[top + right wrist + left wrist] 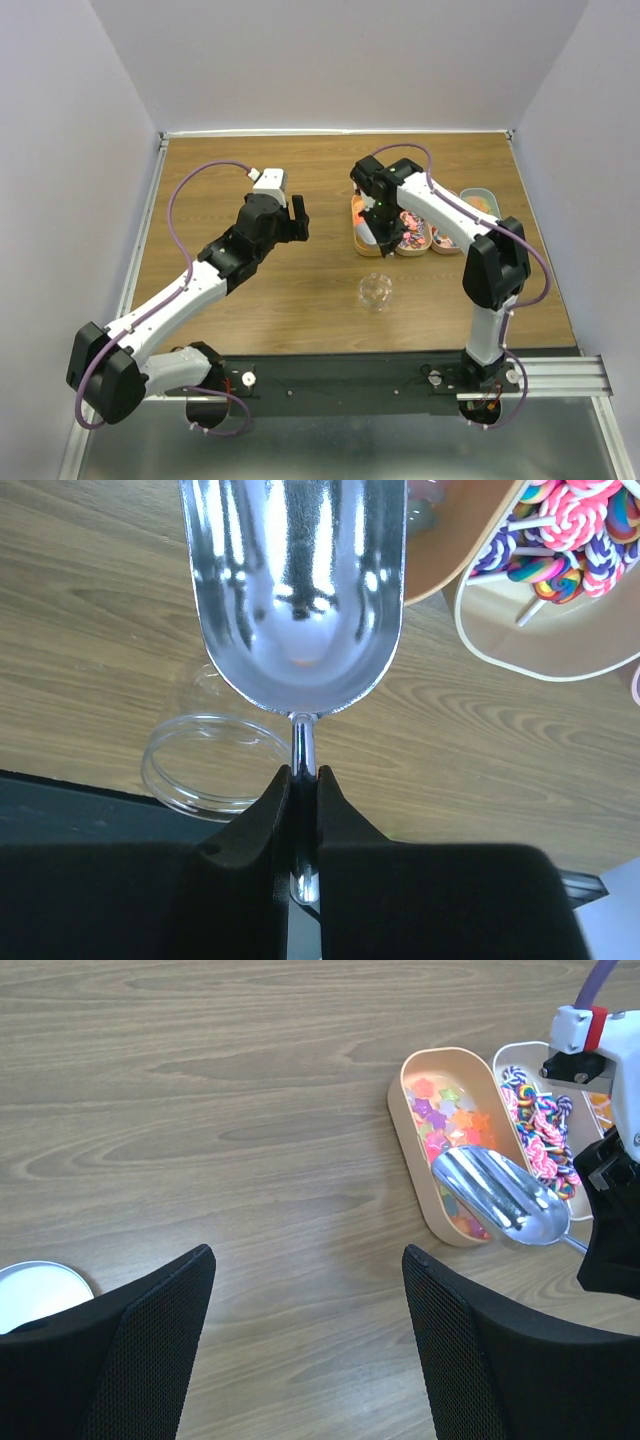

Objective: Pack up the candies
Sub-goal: Adjust the spatula.

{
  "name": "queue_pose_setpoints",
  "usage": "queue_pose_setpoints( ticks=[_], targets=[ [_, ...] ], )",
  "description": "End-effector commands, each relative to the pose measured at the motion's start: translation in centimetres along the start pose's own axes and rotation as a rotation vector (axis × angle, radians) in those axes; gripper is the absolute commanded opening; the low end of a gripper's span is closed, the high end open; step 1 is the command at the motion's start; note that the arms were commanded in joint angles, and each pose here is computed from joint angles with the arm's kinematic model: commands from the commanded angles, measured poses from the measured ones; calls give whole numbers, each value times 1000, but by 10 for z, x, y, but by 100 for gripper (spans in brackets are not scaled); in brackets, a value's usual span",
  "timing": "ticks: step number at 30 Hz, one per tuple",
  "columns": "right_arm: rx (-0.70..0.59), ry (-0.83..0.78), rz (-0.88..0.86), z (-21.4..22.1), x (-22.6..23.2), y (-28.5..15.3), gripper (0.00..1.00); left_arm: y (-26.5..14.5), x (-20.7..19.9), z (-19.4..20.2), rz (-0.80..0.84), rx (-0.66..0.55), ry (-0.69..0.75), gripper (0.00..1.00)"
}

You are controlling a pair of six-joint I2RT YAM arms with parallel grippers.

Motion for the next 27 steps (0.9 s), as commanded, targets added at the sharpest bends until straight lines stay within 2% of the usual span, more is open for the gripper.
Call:
queue_pose_setpoints(
  ticks=[1,7,12,17,23,27],
  targets=[
    [-17,26,29,0,-5,-15,1,-5,-1,0,31,6,3,84],
    [-255,-36,-1,0,-7,-44,1,3,-22,-18,129,14,15,81],
    [-352,-126,15,16,-12,-49,1,11,-46,-39,267,50,29,78],
    [-548,-218,0,19,-11,-73,1,18,-75,-58,407,89,24,75],
    [-640,-293,-32,25,-7,-81,1,30,-98,-42,565,221,44,67],
    [-709,-339,-40,28,-5,-87,1,38,-100,-25,602,326,59,60]
  ],
)
Point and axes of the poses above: each gripper's point midway between its finger pads, its own y axis out along the fingers, its own x axis along the line the jaws close on, z = x × y, the point moved 4 cm from there along -y, back along the fingers, and after that the axes turned 7 degrees about -y, right-handed, at the moved point
